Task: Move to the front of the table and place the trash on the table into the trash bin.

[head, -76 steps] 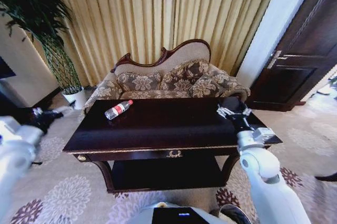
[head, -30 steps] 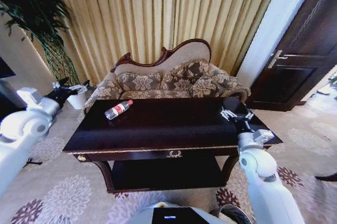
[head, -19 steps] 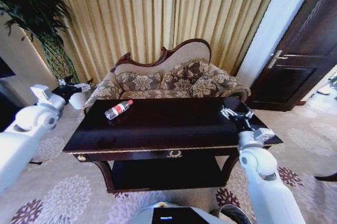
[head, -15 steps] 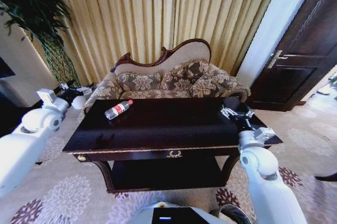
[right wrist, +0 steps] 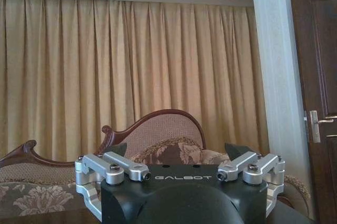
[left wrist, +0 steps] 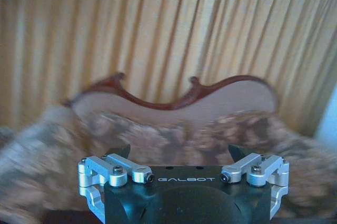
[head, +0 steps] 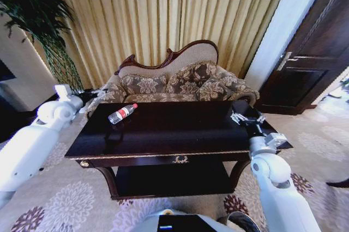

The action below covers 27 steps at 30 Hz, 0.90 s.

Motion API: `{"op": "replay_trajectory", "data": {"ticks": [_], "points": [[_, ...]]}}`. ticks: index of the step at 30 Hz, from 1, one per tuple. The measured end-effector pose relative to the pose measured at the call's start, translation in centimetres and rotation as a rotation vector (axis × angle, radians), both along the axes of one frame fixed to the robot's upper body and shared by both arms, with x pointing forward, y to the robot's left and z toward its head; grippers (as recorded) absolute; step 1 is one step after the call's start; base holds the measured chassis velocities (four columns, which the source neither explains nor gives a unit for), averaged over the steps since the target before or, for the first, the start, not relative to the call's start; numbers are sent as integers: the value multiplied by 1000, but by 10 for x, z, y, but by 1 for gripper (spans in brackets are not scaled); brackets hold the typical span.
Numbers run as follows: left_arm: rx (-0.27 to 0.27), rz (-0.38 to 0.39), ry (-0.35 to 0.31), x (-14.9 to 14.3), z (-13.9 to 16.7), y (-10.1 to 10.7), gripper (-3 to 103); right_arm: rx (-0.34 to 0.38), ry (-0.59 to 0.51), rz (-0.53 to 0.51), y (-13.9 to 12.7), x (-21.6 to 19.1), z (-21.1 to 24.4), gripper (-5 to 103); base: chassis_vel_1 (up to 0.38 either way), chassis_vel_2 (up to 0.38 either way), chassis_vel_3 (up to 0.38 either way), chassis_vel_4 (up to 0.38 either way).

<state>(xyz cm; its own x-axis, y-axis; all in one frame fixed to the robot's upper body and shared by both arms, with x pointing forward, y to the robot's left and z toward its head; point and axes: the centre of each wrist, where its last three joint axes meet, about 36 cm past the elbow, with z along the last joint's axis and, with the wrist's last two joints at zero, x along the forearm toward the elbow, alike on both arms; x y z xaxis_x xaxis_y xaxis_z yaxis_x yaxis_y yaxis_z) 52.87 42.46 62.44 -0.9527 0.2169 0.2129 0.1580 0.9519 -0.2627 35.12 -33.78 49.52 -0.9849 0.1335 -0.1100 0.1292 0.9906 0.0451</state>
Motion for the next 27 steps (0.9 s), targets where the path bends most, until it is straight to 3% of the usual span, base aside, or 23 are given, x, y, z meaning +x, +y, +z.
{"op": "replay_trajectory", "data": {"ticks": [1,4,7,11,14,21,27], "points": [[-17,3,54,-1,3,-3,100,0,2,-1,0,0,-1,100,0,0,0,0],[-34,8,104,-2,5,-5,100,-1,5,-3,-1,0,-2,100,0,0,0,0],[-42,4,226,-7,19,-6,100,-2,16,-14,-3,1,-6,100,0,0,0,0],[-12,8,244,-7,21,-4,100,1,20,-20,-3,2,-9,100,0,0,0,0],[64,17,282,2,16,0,100,12,25,-25,2,2,-14,100,0,0,0,0],[169,-17,338,20,1,-7,100,15,30,-37,4,0,-20,100,0,0,0,0],[173,-87,321,35,7,-23,100,17,27,-58,0,-4,-23,100,0,0,0,0]]}}
